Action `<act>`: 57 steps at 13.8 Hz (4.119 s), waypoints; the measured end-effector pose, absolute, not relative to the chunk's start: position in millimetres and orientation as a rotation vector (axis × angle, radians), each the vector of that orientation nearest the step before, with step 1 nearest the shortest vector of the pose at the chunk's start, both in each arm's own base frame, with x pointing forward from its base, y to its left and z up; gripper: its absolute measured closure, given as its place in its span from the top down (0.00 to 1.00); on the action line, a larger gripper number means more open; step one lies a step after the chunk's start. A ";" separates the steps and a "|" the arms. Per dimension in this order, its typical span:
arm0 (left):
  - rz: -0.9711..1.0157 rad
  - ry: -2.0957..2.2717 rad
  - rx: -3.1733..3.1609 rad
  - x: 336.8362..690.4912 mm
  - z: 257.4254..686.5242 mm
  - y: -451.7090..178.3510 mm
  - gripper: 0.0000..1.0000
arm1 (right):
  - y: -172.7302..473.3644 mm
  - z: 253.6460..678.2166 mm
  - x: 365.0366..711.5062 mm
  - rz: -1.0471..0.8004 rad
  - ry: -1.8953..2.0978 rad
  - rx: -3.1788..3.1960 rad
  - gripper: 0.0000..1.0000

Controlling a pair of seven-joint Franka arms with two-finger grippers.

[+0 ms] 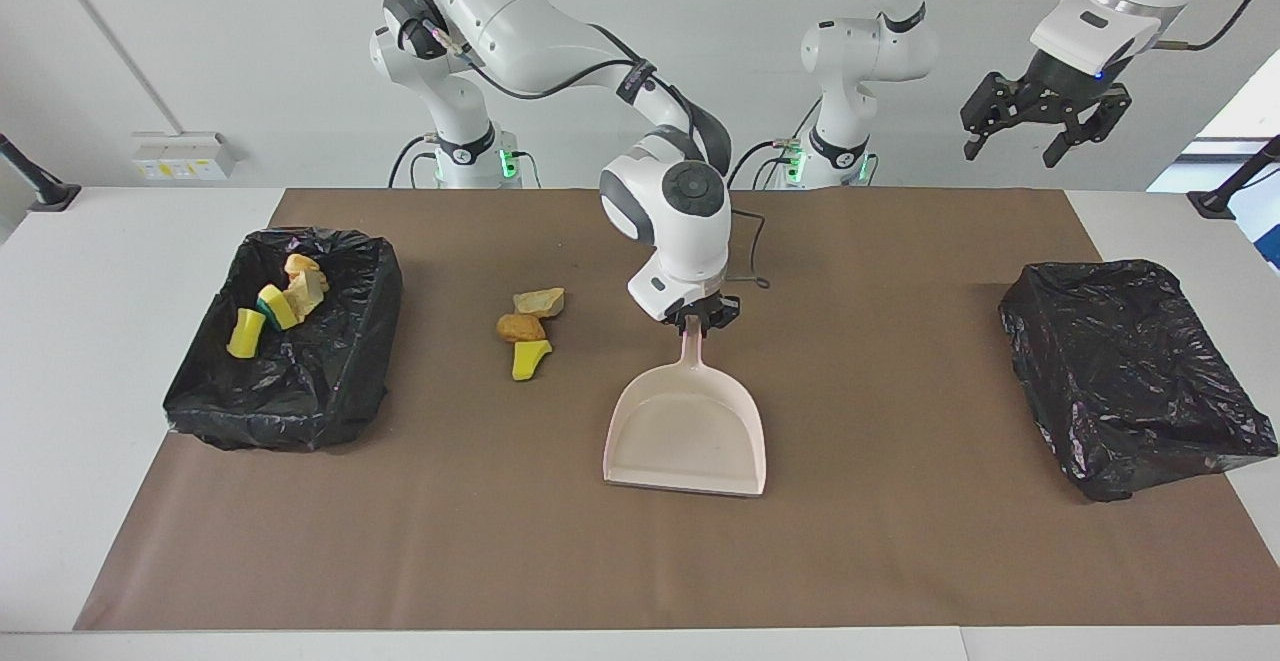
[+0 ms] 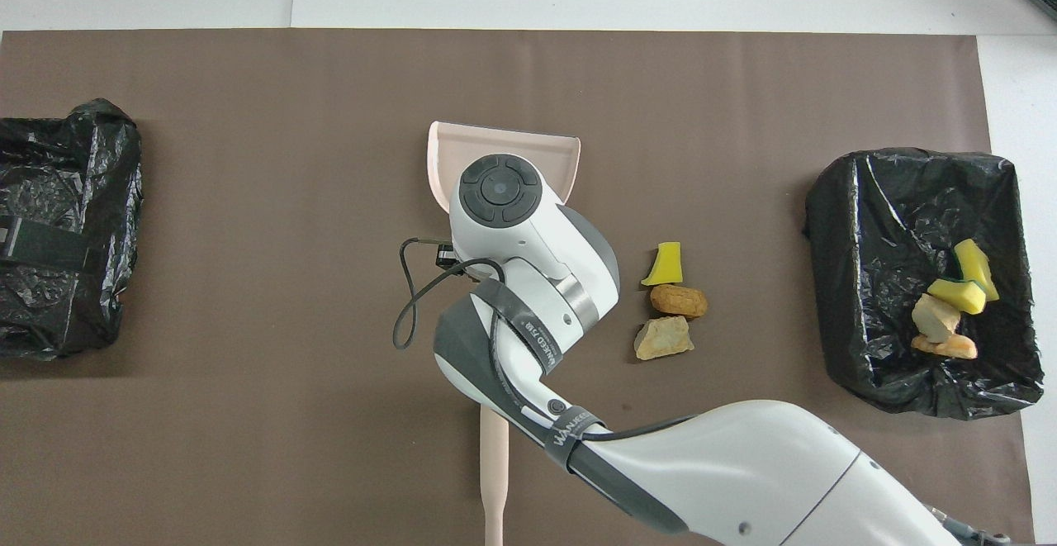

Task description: Sweep and dump trash in bin

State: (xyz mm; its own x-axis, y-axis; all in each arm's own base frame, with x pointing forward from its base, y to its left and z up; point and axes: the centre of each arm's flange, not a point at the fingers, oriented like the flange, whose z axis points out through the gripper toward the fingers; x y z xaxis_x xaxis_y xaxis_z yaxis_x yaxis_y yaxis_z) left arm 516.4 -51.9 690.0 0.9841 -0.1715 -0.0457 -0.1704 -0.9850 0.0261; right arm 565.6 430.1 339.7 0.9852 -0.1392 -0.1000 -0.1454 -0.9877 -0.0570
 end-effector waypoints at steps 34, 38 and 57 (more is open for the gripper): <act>0.044 -0.364 3.079 576.0 499.7 -318.7 1.00 | 394.5 415.6 290.6 0.486 0.191 -3.109 1.00; 0.070 -0.359 3.067 557.1 411.9 -368.4 1.00 | 418.5 391.5 238.1 0.484 0.230 -3.090 1.00; 0.051 -0.294 3.081 541.6 350.0 -396.3 0.32 | 419.4 338.8 203.8 0.360 0.220 -3.044 1.00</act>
State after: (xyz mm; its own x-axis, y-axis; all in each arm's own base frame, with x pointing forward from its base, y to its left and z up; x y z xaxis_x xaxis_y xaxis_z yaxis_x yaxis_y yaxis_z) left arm 541.6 -396.3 350.0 0.9814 -0.1885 0.0370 -0.1900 -0.9809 0.0428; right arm 203.8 419.4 338.8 0.9623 -0.1338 -0.2368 -0.1499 -0.9874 -0.0515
